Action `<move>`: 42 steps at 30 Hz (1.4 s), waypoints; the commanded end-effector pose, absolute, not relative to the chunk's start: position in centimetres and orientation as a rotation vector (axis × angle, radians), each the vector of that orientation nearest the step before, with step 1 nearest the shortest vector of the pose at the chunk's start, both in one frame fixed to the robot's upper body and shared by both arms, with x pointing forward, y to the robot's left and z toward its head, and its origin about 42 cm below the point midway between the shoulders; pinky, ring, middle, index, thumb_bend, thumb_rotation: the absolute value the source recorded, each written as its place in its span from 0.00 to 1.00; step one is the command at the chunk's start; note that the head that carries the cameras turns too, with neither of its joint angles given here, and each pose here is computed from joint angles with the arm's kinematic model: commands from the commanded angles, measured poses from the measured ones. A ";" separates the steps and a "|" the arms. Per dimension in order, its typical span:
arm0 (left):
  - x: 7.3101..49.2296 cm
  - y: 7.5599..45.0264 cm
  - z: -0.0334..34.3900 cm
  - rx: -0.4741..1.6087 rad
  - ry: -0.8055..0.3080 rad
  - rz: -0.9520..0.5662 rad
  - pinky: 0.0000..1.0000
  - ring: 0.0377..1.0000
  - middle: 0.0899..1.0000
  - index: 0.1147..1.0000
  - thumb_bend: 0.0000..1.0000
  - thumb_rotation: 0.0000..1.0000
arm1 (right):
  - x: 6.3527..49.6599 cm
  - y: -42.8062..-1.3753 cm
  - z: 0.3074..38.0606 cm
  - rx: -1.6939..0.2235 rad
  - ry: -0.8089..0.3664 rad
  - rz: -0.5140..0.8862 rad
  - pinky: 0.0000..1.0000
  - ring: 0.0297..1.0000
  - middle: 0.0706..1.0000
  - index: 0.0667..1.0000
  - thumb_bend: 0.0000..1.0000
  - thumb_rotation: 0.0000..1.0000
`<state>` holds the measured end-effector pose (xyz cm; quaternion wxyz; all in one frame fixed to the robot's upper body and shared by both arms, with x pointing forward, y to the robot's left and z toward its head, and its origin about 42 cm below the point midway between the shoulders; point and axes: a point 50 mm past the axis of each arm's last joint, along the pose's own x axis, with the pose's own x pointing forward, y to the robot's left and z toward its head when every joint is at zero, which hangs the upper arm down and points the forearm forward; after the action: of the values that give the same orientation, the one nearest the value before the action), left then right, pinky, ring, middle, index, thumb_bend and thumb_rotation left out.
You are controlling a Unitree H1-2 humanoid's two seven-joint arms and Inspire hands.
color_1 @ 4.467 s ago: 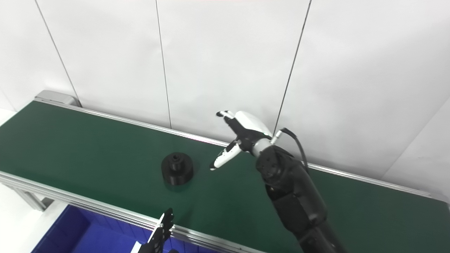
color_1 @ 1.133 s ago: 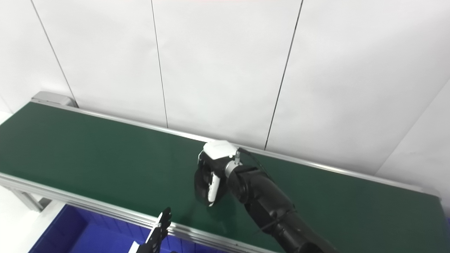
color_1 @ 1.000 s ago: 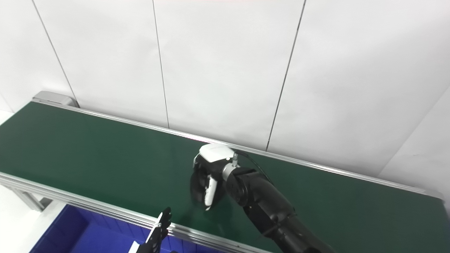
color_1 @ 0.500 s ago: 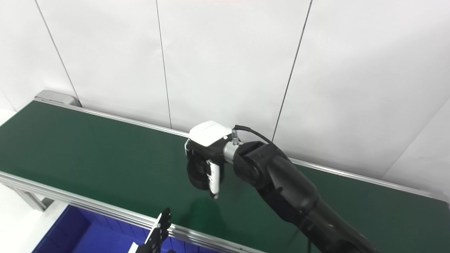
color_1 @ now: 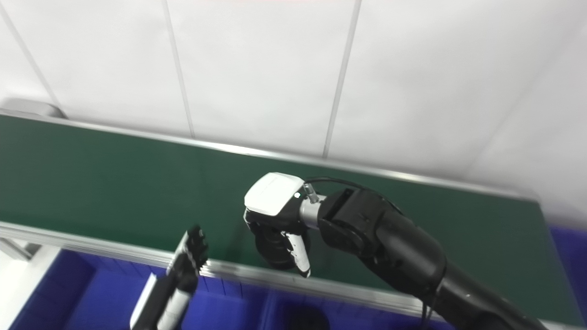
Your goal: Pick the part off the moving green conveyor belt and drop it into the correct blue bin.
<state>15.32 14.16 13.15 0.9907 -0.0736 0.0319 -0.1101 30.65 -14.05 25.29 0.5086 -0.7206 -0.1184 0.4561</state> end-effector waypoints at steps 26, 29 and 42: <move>16.4 18.4 16.5 -0.137 0.075 -0.282 1.00 1.00 1.00 1.00 0.59 0.97 | 18.8 -20.5 22.4 -1.555 -0.042 0.744 0.29 0.35 0.42 0.51 0.51 0.00; 16.4 18.5 16.5 -0.143 0.074 -0.280 1.00 1.00 1.00 1.00 0.57 0.97 | 18.0 -20.9 21.6 -1.552 -0.032 0.686 0.33 0.37 0.46 0.50 0.51 0.00; 16.6 18.8 16.8 -0.141 0.083 -0.295 1.00 1.00 1.00 1.00 0.57 0.95 | 14.7 -20.4 17.8 -1.596 0.079 0.348 0.39 0.49 0.57 0.47 0.52 0.12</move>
<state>16.45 18.71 15.52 0.9857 -0.0721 0.0642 -0.1382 14.84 -20.59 17.02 0.6931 -0.6995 0.0402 0.1692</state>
